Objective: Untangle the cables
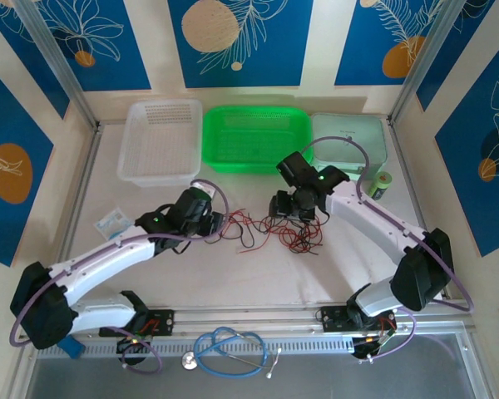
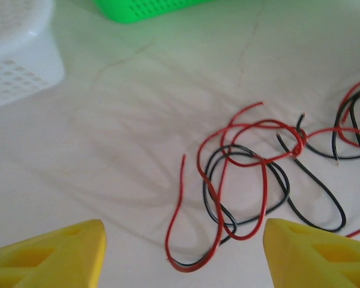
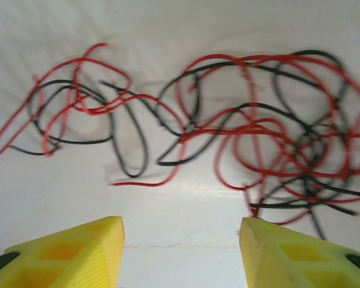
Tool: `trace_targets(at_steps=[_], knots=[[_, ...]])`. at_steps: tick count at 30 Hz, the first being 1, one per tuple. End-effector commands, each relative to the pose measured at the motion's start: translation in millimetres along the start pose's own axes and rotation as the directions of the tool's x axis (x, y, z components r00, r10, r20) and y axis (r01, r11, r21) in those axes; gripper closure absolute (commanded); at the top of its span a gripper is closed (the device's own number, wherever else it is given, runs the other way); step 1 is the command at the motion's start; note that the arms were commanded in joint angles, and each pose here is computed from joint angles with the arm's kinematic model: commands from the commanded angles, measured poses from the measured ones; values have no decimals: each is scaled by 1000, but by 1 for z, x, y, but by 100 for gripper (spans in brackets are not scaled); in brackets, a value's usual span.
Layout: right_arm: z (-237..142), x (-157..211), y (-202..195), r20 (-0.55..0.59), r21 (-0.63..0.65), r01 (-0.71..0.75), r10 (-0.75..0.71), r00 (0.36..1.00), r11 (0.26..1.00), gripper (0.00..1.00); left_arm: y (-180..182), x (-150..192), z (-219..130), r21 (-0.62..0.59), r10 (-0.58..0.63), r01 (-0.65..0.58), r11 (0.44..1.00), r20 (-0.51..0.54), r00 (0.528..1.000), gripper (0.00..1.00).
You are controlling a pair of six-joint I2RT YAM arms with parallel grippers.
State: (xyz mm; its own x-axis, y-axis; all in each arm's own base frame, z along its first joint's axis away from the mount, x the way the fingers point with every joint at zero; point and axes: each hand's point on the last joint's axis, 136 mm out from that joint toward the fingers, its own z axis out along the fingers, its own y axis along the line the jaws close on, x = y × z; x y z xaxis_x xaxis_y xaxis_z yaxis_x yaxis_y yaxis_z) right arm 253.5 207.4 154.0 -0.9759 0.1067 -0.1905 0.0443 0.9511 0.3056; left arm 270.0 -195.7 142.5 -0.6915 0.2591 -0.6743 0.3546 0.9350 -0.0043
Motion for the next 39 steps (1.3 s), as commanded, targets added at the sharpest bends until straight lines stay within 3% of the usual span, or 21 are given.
trace_targets(at_steps=[1, 8, 10, 12, 15, 20, 26, 29, 34, 39], knots=[[22, -6, 47, -76, -164, -37, 25, 997, 986, 48, -19, -3, 16, 78, -19, 21, 997, -24, 1000, 35], [87, -22, 87, -188, -170, -51, 19, 982, 984, 53, -34, 20, 68, 97, -2, 12, 995, -102, 995, 48], [107, -22, 91, -236, -176, -82, 39, 971, 981, 60, -33, 34, 78, 92, -10, 22, 996, -122, 992, 54], [124, -20, 89, -294, -174, -134, 78, 953, 976, 74, -25, 49, 84, 56, -24, 32, 998, -140, 990, 60], [142, -16, 70, -337, -139, -199, 143, 931, 970, 82, -5, 70, 86, -33, -31, 26, 999, -165, 986, 65], [145, -11, 26, -321, -47, -236, 209, 924, 971, 84, 43, 97, 79, -258, -53, -8, 966, -231, 971, 70], [125, -16, 8, -268, -23, -198, 184, 946, 980, 81, 55, 82, 73, -331, -100, 29, 943, -197, 975, 75], [101, -24, 26, -228, -97, -152, 127, 965, 984, 78, 50, 64, 65, -305, -96, 43, 951, -160, 982, 74], [39, -35, 44, -107, -177, -95, 76, 991, 980, 64, 42, 20, 32, -261, -50, 32, 965, -62, 997, 57], [-1, -25, 10, -24, -126, -142, 140, 990, 982, 53, 10, -16, 0, -162, 61, -60, 985, -4, 998, 41]])
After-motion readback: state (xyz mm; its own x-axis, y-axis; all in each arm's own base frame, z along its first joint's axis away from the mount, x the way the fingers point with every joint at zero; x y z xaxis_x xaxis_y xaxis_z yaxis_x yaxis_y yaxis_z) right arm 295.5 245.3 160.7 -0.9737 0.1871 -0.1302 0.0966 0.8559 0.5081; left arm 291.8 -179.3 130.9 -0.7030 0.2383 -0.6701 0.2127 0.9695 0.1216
